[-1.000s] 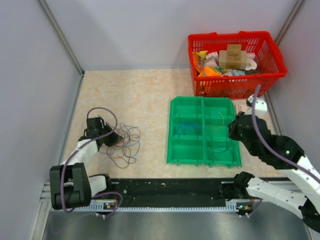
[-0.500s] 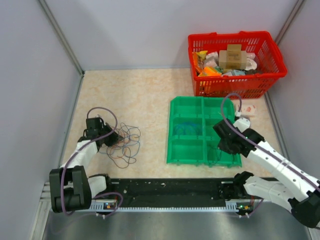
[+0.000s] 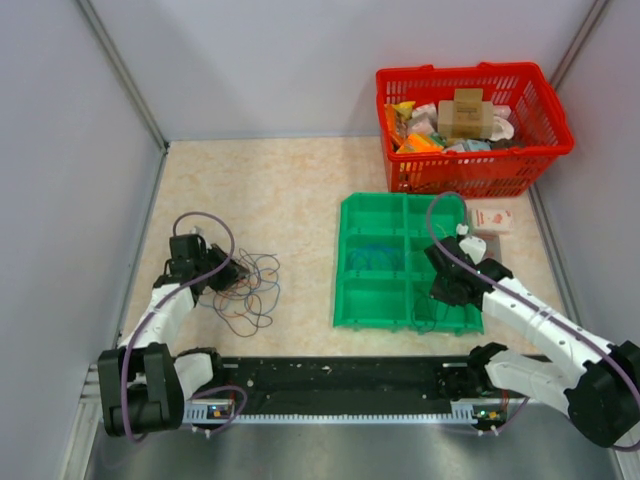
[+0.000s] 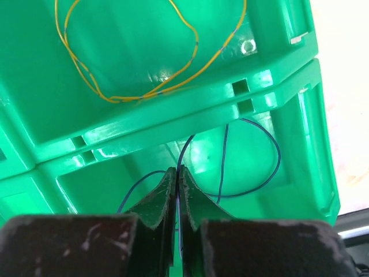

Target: Untangle the cables

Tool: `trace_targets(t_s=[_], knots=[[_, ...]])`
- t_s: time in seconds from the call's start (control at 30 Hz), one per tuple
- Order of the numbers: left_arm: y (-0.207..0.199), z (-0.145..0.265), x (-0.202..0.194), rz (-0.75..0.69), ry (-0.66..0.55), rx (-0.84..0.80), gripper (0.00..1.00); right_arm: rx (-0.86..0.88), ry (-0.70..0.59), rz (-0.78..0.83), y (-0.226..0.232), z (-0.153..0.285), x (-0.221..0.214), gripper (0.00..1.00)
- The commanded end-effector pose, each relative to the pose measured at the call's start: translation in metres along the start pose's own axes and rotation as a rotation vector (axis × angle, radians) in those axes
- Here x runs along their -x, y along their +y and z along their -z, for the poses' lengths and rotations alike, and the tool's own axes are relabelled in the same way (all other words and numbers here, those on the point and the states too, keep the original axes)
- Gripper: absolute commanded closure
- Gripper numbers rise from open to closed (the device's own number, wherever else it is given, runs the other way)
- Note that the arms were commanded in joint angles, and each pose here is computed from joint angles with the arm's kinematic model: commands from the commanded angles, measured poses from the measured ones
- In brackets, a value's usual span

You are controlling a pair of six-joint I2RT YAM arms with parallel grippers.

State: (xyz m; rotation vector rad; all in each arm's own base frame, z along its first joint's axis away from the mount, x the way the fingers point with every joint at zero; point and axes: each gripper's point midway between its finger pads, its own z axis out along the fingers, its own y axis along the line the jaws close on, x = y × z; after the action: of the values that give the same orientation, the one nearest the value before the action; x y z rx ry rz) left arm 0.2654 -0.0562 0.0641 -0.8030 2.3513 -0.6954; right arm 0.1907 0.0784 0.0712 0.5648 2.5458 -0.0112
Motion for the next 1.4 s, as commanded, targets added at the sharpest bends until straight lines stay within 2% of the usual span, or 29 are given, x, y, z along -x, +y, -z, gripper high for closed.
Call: trace_targets(t_s=[0.0,0.07,0.1,0.13,0.2,0.23,0.33,0.47,0.63,0.7,0.8,0.87,0.93,1.03,1.1,1.2,1.23,1.37], knots=[[-0.020,0.006,0.013,-0.037,-0.031,-0.062,0.72,0.021,-0.055,0.061,0.006,0.002,0.017,0.91],[-0.020,0.006,0.013,-0.039,-0.027,-0.065,0.67,0.035,-0.041,0.082,0.008,0.005,0.016,0.69],[-0.022,0.007,0.013,-0.045,-0.030,-0.069,0.62,0.051,-0.043,0.091,0.010,0.009,0.019,0.51],[-0.023,0.008,0.014,-0.050,-0.032,-0.076,0.59,0.070,-0.054,0.103,0.013,0.016,0.023,0.38],[-0.025,0.010,0.014,-0.059,-0.040,-0.087,0.52,0.102,-0.092,0.110,0.016,0.032,0.035,0.24],[-0.027,0.012,0.016,-0.064,-0.047,-0.094,0.49,0.120,-0.105,0.122,0.018,0.040,0.040,0.20],[-0.030,0.014,0.017,-0.079,-0.055,-0.100,0.43,0.208,-0.101,0.165,0.033,0.063,0.045,0.18],[-0.032,0.014,0.016,-0.093,-0.036,-0.113,0.38,0.247,-0.082,0.253,0.044,0.070,0.032,0.18],[-0.030,0.012,0.011,-0.103,-0.013,-0.107,0.36,0.321,-0.224,0.520,0.081,0.102,0.033,0.13],[-0.028,0.011,0.010,-0.107,-0.011,-0.099,0.38,0.385,-0.270,0.570,0.111,0.118,0.036,0.13],[-0.027,0.012,0.010,-0.096,-0.014,-0.092,0.52,0.525,-0.293,0.611,0.166,0.137,0.033,0.13],[-0.029,0.016,0.010,-0.093,-0.030,-0.097,0.55,0.673,-0.290,0.614,0.211,0.147,0.027,0.13],[-0.029,0.020,0.011,-0.092,-0.051,-0.094,0.55,0.846,-0.286,0.606,0.260,0.158,0.018,0.13],[-0.027,0.027,0.013,-0.101,-0.085,-0.080,0.41,1.031,-0.245,0.586,0.325,0.161,0.000,0.14],[-0.024,0.028,0.015,-0.098,-0.099,-0.063,0.40,1.089,-0.190,0.597,0.365,0.148,-0.016,0.17],[-0.023,0.027,0.014,-0.086,-0.087,-0.055,0.45,1.112,-0.136,0.615,0.409,0.132,-0.027,0.23],[-0.023,0.026,0.013,-0.082,-0.081,-0.056,0.53,1.126,-0.115,0.631,0.418,0.127,-0.035,0.25],[-0.022,0.025,0.012,-0.079,-0.087,-0.066,0.70,1.195,-0.085,0.637,0.442,0.109,-0.056,0.25]])
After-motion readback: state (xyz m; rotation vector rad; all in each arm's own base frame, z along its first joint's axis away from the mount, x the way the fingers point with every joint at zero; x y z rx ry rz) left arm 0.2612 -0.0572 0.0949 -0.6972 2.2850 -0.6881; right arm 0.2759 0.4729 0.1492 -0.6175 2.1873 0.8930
